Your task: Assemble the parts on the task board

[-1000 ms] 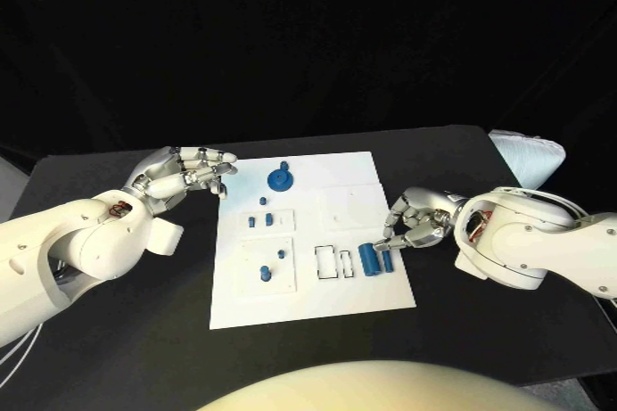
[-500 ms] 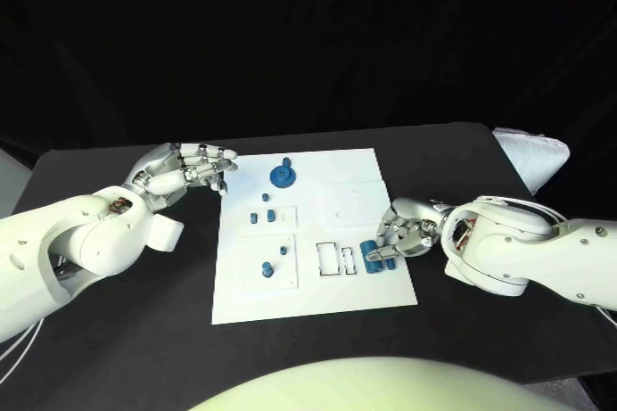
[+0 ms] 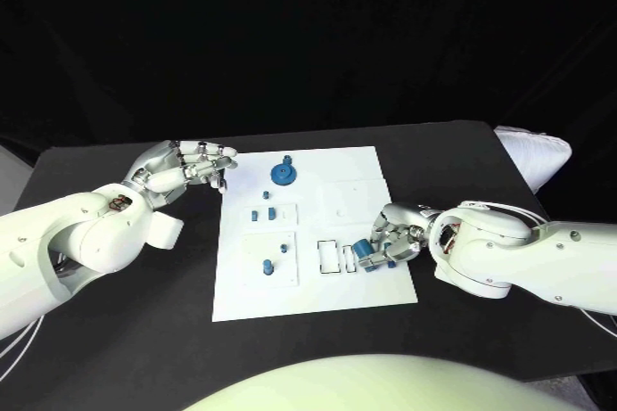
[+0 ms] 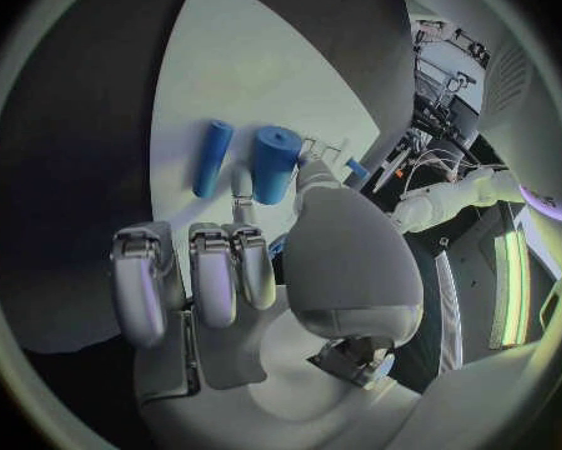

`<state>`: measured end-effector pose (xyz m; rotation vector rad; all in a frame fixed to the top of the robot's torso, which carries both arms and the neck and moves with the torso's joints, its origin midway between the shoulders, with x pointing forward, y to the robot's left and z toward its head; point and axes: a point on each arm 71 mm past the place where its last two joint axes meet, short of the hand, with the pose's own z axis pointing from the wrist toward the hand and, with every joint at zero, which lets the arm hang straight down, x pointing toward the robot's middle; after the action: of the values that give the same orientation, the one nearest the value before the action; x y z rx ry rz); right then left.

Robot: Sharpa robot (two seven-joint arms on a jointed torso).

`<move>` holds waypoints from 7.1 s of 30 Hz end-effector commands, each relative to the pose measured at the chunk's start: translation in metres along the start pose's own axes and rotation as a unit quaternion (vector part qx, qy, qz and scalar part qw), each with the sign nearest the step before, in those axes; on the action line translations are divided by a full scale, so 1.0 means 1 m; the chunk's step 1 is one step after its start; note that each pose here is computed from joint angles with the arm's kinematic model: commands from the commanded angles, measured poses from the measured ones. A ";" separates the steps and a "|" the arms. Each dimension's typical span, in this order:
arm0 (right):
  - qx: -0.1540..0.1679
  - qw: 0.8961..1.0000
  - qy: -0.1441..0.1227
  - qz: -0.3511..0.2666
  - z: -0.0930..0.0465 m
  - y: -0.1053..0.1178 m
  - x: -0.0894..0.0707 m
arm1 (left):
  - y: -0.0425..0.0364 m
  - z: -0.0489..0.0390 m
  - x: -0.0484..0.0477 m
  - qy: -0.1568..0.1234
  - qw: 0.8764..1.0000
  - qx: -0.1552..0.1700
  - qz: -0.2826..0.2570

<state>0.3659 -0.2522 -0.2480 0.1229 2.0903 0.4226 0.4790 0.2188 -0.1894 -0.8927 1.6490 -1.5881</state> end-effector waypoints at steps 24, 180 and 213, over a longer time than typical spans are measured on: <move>0.037 0.994 -0.014 0.098 0.001 -0.003 0.009 | -0.0003 -0.0019 0.0001 0.004 1.000 -0.001 -0.004; -0.063 0.996 -0.001 0.056 0.011 0.041 0.008 | 0.0026 -0.0011 -0.0016 0.003 1.000 -0.010 -0.005; 0.034 0.997 -0.063 0.012 -0.032 -0.046 -0.030 | 0.0043 0.0020 0.0009 0.004 1.000 -0.011 -0.006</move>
<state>0.3602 -0.3132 -0.2209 0.2745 1.9376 0.3784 0.4806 0.2188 -0.1942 -0.9096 1.6724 -1.5672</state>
